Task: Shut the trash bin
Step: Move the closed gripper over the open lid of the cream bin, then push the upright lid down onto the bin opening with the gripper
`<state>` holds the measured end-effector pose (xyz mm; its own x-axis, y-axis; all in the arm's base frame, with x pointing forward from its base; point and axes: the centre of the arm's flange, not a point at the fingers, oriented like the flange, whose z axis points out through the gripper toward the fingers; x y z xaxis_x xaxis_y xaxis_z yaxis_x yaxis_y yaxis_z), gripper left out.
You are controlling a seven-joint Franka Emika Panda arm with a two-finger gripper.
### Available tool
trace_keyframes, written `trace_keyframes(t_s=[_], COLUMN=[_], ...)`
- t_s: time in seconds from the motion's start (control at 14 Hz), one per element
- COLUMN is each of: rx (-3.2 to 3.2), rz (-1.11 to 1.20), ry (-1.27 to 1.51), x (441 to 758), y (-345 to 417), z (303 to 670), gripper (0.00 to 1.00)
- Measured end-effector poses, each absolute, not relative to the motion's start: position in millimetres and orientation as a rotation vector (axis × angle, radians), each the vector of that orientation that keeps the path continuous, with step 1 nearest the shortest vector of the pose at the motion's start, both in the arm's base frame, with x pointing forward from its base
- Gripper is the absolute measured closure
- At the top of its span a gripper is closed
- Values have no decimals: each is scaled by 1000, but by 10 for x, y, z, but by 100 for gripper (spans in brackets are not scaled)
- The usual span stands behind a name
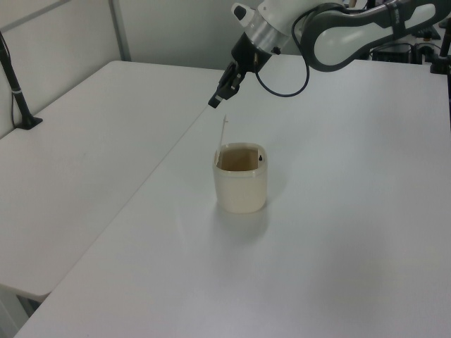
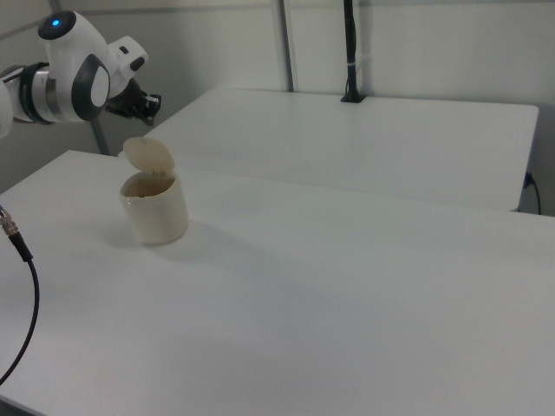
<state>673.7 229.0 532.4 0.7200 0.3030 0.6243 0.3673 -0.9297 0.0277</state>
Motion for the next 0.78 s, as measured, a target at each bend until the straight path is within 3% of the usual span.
trace_keyframes(t_s=[0.78], rx=[-2893], rz=[-893], ry=[-611], x=[6757], y=[2317], z=[5055], gripper=[99])
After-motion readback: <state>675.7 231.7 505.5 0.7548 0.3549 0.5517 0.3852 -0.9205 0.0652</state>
